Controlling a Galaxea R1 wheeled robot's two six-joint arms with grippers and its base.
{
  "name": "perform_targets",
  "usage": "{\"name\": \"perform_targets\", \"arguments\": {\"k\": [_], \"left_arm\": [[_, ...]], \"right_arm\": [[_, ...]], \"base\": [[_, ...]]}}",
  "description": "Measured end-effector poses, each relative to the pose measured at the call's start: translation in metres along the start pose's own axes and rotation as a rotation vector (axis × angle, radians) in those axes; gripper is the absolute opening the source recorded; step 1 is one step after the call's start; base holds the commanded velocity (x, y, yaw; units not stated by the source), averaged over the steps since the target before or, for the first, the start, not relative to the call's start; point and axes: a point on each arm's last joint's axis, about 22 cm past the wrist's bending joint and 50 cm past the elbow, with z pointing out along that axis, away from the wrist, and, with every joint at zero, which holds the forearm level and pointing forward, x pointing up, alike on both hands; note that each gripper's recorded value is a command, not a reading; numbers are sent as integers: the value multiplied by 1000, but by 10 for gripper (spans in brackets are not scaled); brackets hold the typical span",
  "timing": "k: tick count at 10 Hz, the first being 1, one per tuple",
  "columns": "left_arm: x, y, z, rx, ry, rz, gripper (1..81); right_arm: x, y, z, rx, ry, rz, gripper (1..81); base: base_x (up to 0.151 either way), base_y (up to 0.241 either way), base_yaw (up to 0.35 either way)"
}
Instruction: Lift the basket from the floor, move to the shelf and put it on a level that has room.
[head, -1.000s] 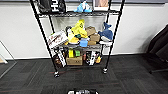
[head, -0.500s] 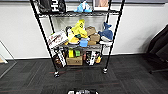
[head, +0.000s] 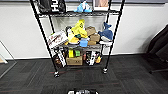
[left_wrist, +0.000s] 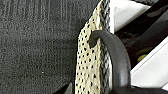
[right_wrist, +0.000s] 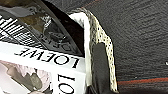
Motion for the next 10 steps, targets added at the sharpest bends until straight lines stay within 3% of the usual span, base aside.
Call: {"name": "perform_targets", "arguments": {"k": [3,5,6,7,10], "left_arm": [[-29,-10,2,6,-37,-24,811],[-19,-10,-3,-9,-21,-25,811],[-15,-3,-7,-36,-12,6,10],[-17,13,-7,-74,-21,1,10],[-18,12,-19,-102,-28,-1,10]], "right_arm": [[0,1,0,0,0,0,10],[-1,0,0,3,0,1,10],[-1,0,-1,3,-1,2,10],[-2,0,-1,4,0,3,10],[-1,2,-1,1,0,4,10]], "base": [[0,0,0],[0,0,0],[0,0,0],[0,0,0],[0,0,0]]}}
